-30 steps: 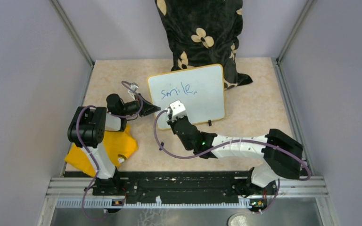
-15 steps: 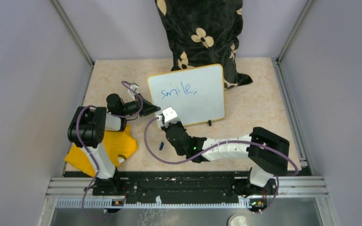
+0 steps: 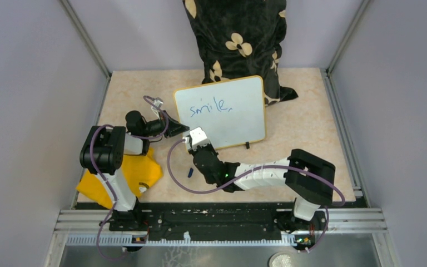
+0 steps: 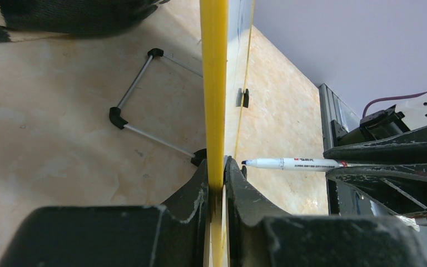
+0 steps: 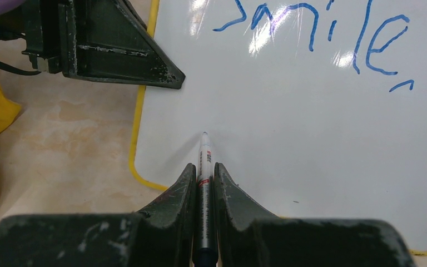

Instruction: Write a sentence on the whiteboard

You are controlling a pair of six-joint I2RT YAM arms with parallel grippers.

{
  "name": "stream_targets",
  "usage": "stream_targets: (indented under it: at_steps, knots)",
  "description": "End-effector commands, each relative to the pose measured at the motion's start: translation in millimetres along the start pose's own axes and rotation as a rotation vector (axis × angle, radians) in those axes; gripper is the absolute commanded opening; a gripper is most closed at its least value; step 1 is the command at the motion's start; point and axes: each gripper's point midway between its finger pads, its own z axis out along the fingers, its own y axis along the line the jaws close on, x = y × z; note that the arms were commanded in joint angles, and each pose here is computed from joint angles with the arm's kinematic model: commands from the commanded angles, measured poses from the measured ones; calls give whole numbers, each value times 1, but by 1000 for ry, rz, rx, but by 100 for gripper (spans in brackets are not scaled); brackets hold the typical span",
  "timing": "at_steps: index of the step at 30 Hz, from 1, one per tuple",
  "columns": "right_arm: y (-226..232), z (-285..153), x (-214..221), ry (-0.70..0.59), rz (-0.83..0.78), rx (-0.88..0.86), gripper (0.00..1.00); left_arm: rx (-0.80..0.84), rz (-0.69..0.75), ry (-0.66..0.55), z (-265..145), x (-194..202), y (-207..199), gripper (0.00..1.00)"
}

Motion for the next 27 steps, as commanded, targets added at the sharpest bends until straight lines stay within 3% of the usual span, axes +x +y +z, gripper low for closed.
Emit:
stream_targets:
  at_steps: [1, 27]
  knots:
    - [-1, 7, -30, -63, 75, 26, 0, -51, -5, 9, 4, 11, 16, 0]
    - [2, 22, -25, -43, 62, 14, 0, -51, -11, 7, 4, 11, 16, 0]
